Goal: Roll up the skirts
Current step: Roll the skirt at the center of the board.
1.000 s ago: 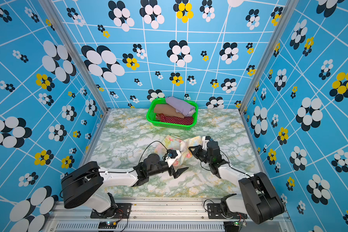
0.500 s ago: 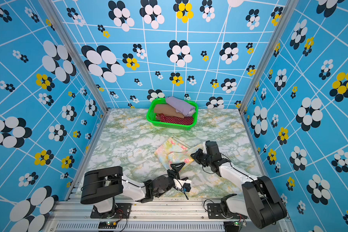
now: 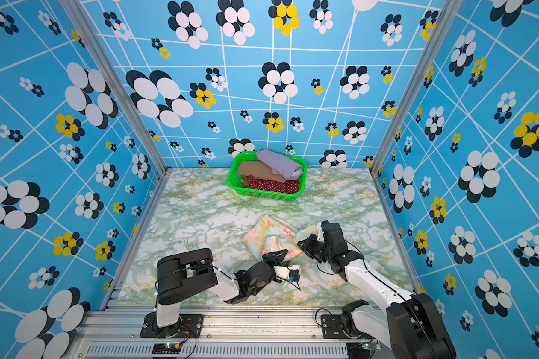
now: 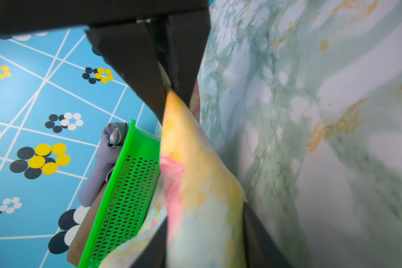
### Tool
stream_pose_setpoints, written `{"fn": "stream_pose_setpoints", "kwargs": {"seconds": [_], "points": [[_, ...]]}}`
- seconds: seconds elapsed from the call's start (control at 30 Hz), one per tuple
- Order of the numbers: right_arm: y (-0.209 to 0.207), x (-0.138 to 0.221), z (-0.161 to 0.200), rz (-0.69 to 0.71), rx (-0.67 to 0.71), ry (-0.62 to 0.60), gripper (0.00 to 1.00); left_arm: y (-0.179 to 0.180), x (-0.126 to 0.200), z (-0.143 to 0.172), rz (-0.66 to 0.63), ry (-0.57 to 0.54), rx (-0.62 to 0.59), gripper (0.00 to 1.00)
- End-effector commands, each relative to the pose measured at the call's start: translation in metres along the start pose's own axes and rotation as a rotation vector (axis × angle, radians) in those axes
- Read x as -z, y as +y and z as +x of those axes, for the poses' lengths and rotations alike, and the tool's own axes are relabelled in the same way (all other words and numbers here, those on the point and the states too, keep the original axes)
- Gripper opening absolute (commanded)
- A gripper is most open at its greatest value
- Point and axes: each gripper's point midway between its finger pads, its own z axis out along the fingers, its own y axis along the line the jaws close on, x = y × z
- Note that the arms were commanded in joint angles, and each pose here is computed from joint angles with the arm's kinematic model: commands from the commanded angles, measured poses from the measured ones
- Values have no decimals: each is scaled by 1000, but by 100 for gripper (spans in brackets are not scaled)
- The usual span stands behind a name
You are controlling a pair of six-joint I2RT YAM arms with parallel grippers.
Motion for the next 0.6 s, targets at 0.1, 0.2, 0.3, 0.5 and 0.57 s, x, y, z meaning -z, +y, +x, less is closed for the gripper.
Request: {"fn": "stream_pose_setpoints", "kwargs": {"seconds": [0.1,0.2,0.3,0.5,0.57], "points": [[-24,19,22,65,2,17,0,3,-18,6,9,27,17,0],[-29,37,17,103,38,-54,1,5,-16,5,48,8,55,0],[-24,52,-2,105,85,-177,45,4,-11,10,199,23,214,0],[-11,59,-18,95,138,-222,78,-10,1,17,523,75,666,0],[-11,56,-17,79,132,-216,78,-20,2,19,600,96,751,0]]}}
